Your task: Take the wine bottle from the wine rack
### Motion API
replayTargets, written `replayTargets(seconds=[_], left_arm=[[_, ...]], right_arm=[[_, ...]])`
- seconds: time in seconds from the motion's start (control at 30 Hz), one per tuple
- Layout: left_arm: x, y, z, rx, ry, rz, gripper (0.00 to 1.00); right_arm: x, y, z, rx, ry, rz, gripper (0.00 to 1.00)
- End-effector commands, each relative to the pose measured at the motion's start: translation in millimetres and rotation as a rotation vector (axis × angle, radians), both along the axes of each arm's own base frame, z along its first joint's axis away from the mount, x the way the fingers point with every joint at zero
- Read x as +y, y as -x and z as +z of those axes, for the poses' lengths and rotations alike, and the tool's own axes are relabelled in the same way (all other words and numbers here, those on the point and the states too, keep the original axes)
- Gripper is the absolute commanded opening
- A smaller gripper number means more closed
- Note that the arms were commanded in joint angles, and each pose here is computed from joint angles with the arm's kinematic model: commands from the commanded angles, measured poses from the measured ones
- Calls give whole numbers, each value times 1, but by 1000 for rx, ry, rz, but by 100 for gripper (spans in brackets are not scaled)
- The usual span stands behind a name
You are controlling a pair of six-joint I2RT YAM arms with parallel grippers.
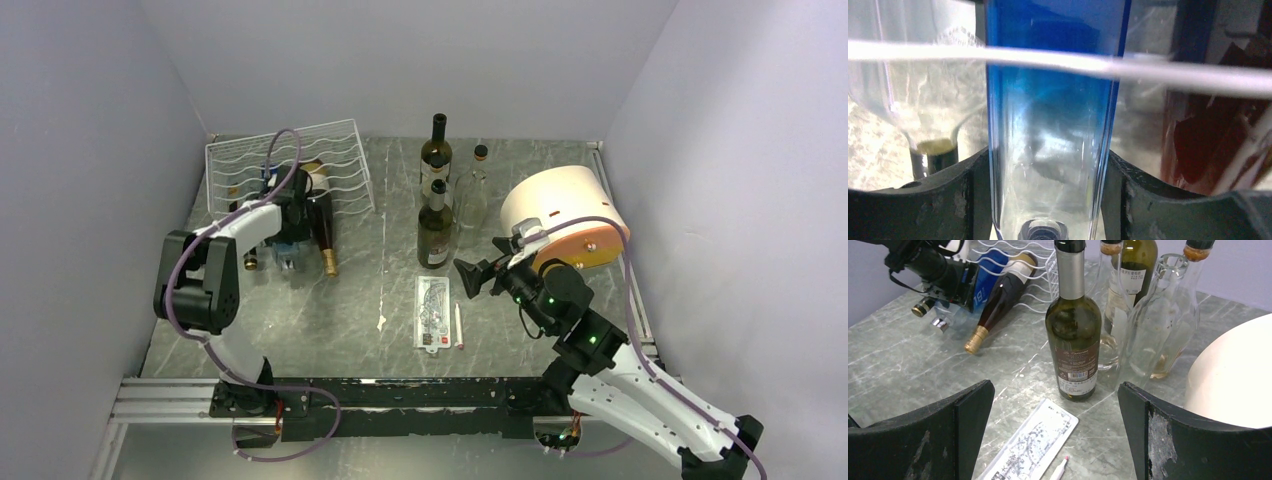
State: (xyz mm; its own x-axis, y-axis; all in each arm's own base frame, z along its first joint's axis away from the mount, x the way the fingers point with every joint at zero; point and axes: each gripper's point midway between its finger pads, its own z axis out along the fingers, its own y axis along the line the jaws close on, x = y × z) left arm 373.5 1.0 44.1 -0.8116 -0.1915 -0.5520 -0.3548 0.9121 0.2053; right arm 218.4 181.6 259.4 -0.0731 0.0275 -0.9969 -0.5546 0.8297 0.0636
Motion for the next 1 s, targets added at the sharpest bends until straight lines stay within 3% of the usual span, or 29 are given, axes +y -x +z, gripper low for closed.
replayTargets(seconds=[0.0, 0.23, 0.53, 0.73, 0.97], left_arm=[[-8, 14, 12, -53, 94, 43, 64], [-31, 61, 30, -86, 277, 45, 63], [-48, 116, 67, -97, 437, 51, 48], [-61, 144, 93, -129, 539, 11, 41], [-72, 170, 111, -117, 608, -46, 28]], right_arm=[[2, -3, 0, -3, 1, -3, 100], [0, -3, 1, -4, 4, -7, 100], [15, -4, -1, -5, 41, 55, 100], [44, 8, -1, -22, 69, 228, 100], [93, 55, 18, -137, 57, 568, 100]])
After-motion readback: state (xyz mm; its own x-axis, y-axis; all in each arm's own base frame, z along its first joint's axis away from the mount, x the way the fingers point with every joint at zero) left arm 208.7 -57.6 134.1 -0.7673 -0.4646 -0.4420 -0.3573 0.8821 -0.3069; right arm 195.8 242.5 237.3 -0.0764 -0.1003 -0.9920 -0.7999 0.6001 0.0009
